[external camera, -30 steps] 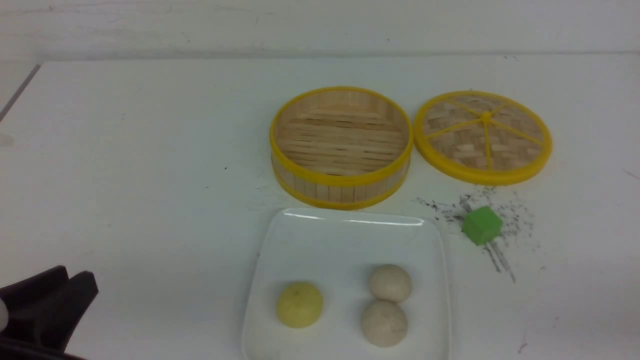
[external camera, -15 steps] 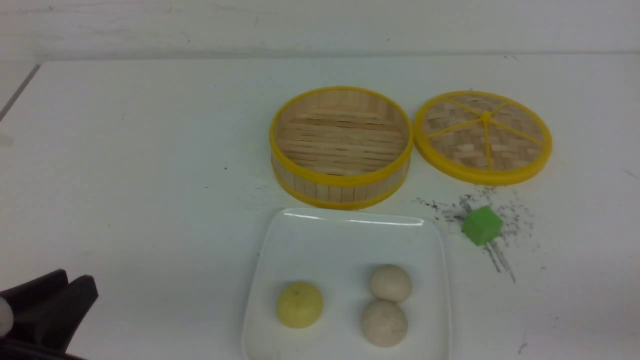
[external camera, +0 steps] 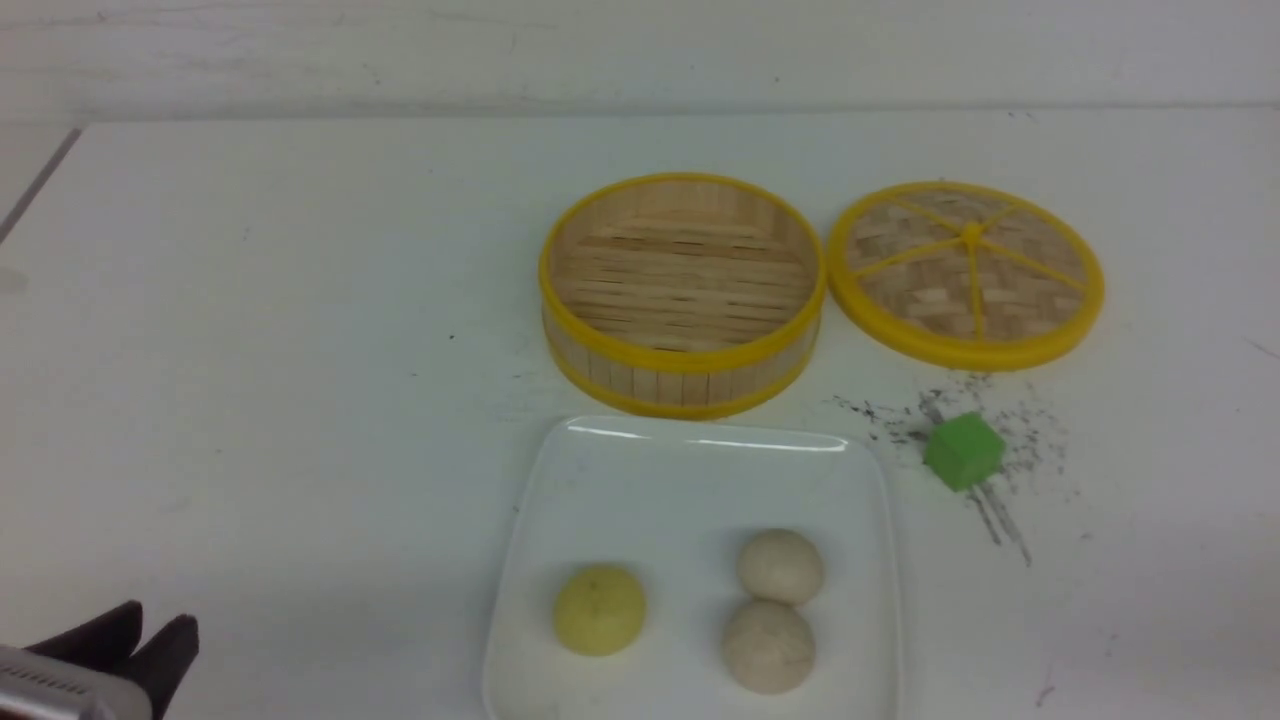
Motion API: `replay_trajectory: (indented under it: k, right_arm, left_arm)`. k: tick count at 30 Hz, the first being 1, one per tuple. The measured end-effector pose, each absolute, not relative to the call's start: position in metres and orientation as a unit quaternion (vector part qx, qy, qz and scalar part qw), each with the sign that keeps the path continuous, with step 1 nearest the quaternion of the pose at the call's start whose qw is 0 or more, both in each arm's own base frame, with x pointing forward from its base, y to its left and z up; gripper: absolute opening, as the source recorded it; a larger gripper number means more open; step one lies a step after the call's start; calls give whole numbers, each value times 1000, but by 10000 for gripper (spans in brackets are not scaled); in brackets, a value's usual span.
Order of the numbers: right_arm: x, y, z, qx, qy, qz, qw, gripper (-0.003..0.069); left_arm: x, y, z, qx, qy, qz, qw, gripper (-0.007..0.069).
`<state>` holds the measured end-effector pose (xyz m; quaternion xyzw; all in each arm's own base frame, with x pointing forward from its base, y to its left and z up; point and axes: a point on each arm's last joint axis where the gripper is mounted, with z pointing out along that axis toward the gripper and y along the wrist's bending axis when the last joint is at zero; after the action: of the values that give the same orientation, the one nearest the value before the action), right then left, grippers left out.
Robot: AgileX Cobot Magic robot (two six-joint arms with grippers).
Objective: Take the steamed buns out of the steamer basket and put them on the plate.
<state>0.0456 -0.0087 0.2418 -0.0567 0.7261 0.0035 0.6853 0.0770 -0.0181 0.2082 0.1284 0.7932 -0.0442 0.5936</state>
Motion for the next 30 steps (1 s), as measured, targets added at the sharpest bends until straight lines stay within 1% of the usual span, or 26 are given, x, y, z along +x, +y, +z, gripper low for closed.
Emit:
replay_trajectory:
  k: [5,9,14,18,21,30]
  right_arm:
    - [46,-9,242,-57,726,4,685,213]
    - [46,-9,242,-57,726,4,685,220]
    - [46,-9,242,-57,726,4,685,225]
    - [46,-9,242,-57,726,4,685,227]
    - [46,-9,242,-57,726,4,685,227]
    - [46,-9,242,-57,726,4,686,230]
  left_arm:
    - [76,-12,194,84,804,-34,588,239]
    - [67,-6,181,50,793,-20,607,239]
    - [64,-2,181,24,785,-13,619,239]
    - [60,1,175,14,803,1,595,239]
    - [57,2,172,4,810,0,587,239]
    - [53,3,172,-5,804,-2,595,239]
